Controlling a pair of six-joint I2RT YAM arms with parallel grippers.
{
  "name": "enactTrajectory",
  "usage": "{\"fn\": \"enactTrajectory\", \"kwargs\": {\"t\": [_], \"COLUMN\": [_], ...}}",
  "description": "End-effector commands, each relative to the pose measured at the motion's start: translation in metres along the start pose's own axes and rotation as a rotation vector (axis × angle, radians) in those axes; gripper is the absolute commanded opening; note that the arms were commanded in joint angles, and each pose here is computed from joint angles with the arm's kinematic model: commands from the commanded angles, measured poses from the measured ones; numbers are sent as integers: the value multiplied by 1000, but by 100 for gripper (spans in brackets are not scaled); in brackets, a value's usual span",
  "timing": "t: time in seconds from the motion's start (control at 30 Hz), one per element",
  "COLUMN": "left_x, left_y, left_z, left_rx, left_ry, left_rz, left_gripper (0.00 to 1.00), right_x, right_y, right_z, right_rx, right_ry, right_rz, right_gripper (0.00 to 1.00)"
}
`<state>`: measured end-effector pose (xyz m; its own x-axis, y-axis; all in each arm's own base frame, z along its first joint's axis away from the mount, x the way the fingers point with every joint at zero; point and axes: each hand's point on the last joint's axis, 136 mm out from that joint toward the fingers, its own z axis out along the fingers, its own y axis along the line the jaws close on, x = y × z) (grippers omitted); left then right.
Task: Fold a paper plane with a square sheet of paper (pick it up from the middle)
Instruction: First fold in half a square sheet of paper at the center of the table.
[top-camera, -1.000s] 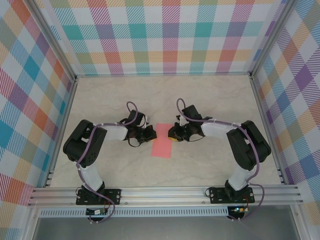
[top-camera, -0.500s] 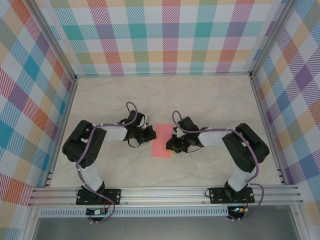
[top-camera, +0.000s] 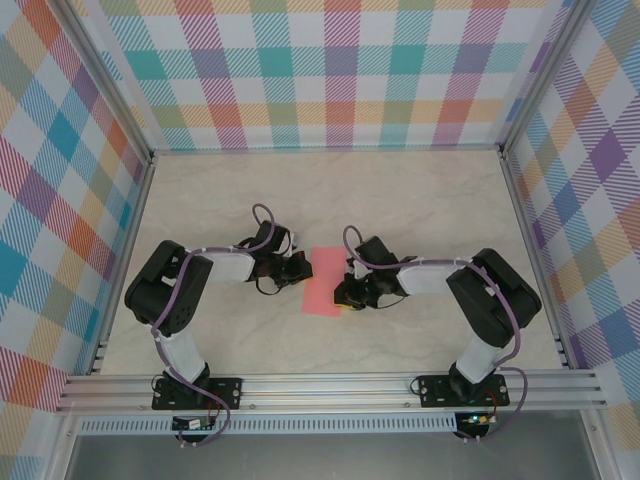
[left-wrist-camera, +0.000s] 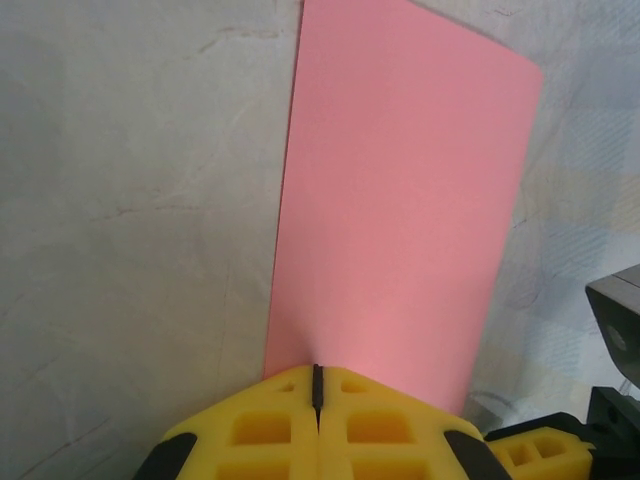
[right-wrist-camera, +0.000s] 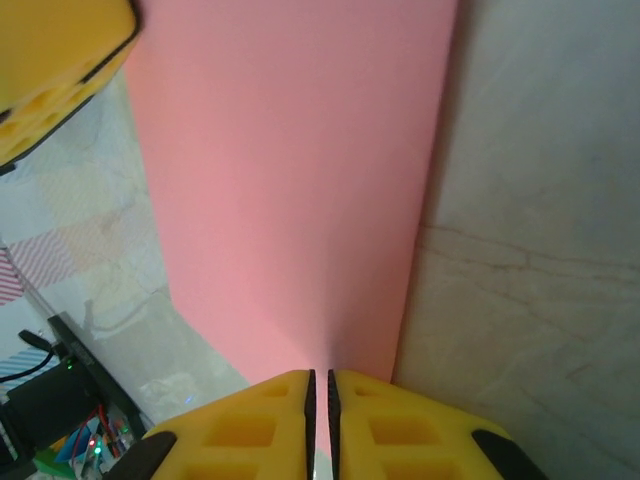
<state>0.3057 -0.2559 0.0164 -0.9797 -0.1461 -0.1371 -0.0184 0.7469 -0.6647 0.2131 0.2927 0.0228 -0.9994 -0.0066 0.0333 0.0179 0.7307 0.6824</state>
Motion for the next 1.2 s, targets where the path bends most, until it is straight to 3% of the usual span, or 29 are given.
{"fn": "enactTrajectory", "kwargs": {"t": [0.0,0.43,0.6,0.83,1.17], "left_x": [57,57,56,48,42], "left_y": [72,68,66,55,43], "left_z": [6,4,2,-3,-11], "left_rx": [-245,-234,-235,-219,-193], "left_ry": [157,151,152,134,107], "left_rz": [-110,-108,-103,-95,-106], "left_gripper": [0,0,0,0,0], "right_x": [4,33,26,-2,-32], "right_y": [33,-27,-9,22,2], "right_z": [-7,25,12,-17,-85], "right_rx": [-98,35,28,60,288], "right_ry": [19,84,59,-67,-397], "right_rz": [-62,48,4,-77,-71], "right_gripper": [15,14,14,17,25]}}
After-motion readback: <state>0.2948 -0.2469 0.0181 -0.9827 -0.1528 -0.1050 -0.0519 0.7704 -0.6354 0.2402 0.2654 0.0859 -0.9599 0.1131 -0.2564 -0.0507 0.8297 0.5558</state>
